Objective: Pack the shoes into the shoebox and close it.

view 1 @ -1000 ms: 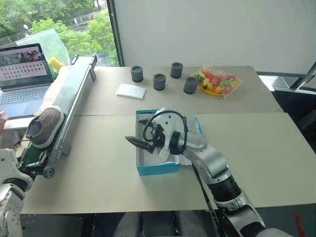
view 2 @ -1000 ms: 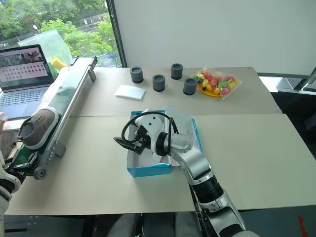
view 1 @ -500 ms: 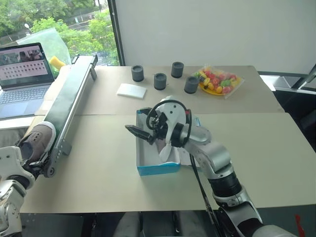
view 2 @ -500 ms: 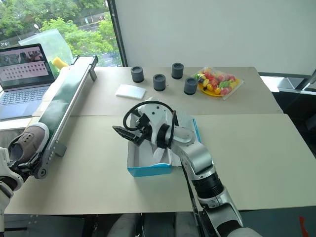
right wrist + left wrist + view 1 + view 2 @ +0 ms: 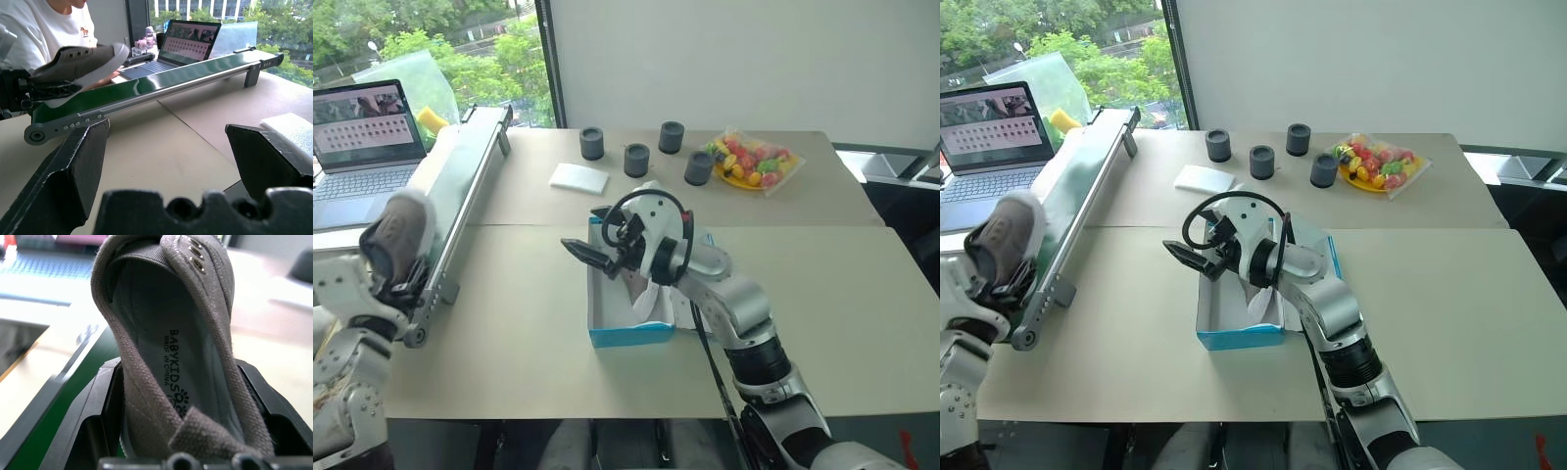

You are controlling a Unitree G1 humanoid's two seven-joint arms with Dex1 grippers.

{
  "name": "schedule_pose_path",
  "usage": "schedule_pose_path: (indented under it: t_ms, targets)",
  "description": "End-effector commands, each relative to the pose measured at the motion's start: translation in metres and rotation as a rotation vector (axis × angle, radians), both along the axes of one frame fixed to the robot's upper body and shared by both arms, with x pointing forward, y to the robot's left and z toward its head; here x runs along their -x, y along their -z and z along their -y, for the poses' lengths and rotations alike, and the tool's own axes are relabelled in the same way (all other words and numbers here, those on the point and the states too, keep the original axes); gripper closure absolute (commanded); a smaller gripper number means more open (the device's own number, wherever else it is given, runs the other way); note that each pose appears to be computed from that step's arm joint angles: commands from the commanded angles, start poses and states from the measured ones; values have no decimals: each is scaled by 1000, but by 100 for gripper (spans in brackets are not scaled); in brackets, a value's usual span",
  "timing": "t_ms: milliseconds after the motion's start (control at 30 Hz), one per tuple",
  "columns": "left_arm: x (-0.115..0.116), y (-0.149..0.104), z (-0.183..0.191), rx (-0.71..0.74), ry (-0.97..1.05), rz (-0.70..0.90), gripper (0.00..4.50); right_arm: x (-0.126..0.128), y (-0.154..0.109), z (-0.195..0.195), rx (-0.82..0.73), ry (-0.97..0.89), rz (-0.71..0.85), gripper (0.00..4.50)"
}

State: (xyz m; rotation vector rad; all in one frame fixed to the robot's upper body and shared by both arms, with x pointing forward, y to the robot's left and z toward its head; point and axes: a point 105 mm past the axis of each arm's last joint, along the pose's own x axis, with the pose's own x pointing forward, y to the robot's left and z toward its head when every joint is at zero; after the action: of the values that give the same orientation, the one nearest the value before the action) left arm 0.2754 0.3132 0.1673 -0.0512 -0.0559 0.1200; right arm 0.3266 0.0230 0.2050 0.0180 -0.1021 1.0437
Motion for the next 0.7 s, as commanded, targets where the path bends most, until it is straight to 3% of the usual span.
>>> schedule_pose_path:
  t_ms: [33, 100, 267, 700]
  targets:
    - [-8, -22, 53, -33, 137, 66, 187, -19, -9, 7, -153, 48, -249, 0]
    - [-13, -22, 85, -18, 229, 65, 187, -17, -4, 1, -255, -41, -517, 0]
    - [-17, -11, 140, -14, 393, 31, 187, 2, -18, -10, -376, -252, -766, 0]
    - [-22, -24, 206, 20, 619, 73, 187, 6, -27, -29, -413, -285, -868, 0]
